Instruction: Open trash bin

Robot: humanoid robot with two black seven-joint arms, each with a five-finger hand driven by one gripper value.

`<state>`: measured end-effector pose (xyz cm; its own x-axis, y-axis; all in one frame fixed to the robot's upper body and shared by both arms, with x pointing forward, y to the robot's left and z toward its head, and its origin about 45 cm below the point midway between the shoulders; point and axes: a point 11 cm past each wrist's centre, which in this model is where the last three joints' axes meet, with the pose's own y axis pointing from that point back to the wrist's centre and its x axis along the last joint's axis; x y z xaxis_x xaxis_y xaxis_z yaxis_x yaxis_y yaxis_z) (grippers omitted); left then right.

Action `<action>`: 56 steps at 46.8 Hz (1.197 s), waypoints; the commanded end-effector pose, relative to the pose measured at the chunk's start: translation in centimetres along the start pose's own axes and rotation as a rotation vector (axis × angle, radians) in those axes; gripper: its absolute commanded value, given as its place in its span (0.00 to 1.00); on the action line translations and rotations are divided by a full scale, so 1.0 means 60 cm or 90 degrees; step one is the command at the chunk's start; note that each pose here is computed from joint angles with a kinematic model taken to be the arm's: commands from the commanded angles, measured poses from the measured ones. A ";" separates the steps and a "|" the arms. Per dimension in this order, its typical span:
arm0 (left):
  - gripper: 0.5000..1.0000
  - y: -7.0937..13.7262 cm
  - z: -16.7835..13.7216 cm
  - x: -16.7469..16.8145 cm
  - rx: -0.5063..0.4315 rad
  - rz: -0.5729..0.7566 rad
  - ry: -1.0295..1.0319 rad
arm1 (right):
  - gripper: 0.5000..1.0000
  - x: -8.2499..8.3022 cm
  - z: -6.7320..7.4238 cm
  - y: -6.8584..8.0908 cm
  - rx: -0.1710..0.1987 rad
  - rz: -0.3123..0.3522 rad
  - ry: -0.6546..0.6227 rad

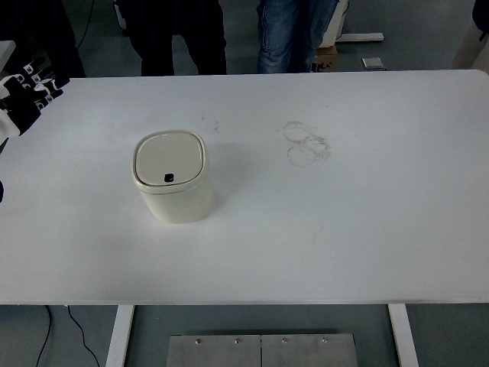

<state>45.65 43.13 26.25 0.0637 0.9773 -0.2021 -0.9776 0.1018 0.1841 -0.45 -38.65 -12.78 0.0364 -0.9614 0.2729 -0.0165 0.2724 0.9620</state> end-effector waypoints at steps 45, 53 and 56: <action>1.00 0.054 0.074 -0.163 0.239 -0.250 -0.390 | 0.98 0.000 0.000 0.000 0.000 0.000 0.000; 1.00 0.066 0.088 -0.213 0.240 -0.312 -0.481 | 0.98 0.000 0.000 0.000 0.000 -0.001 0.001; 1.00 0.074 0.086 -0.227 0.253 -0.338 -0.512 | 0.98 0.000 0.000 0.000 0.000 -0.001 0.000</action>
<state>41.97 32.01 34.61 0.6881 0.6573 0.3074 -0.6870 0.4538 0.5675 -0.46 -38.65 -12.78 0.0364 -0.9614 0.2726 -0.0163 0.2721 0.9621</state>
